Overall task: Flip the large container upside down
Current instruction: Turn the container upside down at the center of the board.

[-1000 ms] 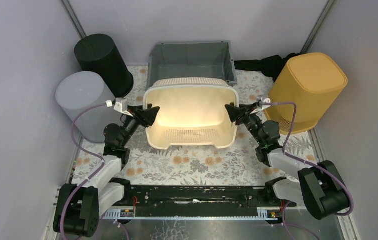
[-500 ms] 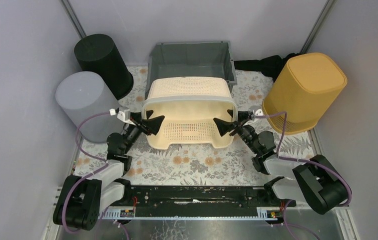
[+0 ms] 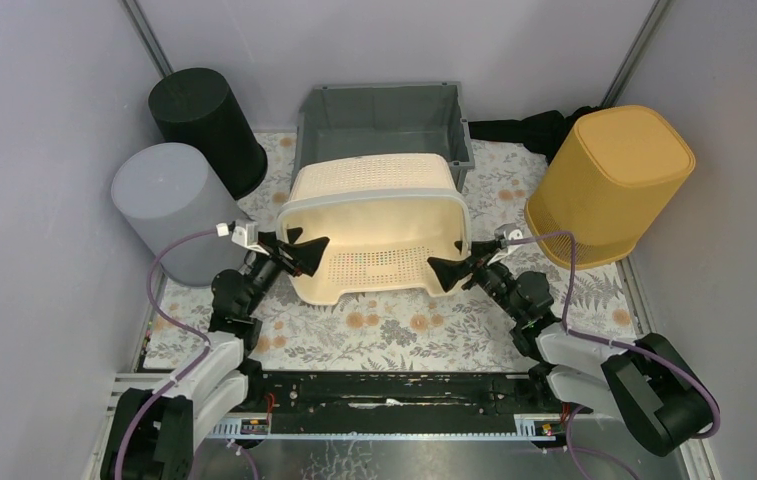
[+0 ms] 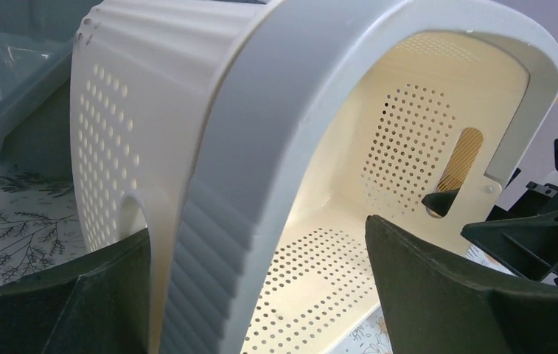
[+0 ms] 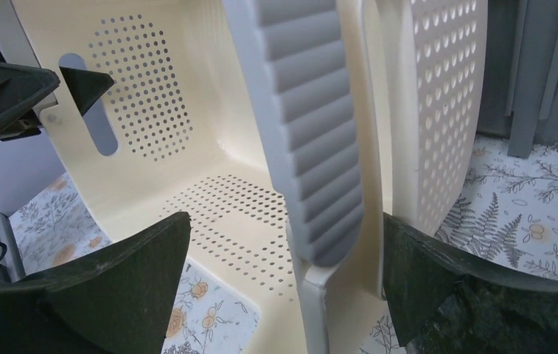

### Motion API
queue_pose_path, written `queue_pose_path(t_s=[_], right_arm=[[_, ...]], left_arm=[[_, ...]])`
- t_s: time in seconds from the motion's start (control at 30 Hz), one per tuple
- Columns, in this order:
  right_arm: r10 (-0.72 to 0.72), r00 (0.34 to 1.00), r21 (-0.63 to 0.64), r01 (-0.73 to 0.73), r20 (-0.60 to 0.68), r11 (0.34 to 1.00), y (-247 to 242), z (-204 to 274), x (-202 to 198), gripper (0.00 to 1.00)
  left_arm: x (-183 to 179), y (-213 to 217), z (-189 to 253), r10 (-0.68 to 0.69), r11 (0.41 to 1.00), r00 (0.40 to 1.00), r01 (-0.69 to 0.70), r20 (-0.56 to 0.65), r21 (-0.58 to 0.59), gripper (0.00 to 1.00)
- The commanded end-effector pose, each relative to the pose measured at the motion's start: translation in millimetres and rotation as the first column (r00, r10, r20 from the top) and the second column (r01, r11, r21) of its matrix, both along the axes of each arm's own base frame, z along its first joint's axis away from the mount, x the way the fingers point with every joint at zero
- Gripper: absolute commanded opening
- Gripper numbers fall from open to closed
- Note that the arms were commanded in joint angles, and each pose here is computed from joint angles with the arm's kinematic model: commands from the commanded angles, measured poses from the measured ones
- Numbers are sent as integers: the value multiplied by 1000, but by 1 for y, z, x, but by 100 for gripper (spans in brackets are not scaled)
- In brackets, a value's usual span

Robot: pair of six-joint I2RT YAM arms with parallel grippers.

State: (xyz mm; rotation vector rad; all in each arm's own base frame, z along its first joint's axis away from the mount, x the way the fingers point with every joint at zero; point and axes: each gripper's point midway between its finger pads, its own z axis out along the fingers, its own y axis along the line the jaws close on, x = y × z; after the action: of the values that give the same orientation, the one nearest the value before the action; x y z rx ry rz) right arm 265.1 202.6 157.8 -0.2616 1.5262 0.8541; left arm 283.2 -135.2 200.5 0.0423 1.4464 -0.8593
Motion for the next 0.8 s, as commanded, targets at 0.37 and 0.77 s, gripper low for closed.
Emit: queue_pose_path(t_s=[0.37, 0.77], right_arm=[[-80, 985, -33, 76, -152, 997, -20, -41, -16, 99], [-112, 969, -66, 99, -221, 993, -29, -61, -23, 100]], left_arm=[[-5, 17, -73, 108, 994, 953, -113, -283, 2, 100], [-13, 14, -86, 89, 995, 913, -97, -399, -1, 100]])
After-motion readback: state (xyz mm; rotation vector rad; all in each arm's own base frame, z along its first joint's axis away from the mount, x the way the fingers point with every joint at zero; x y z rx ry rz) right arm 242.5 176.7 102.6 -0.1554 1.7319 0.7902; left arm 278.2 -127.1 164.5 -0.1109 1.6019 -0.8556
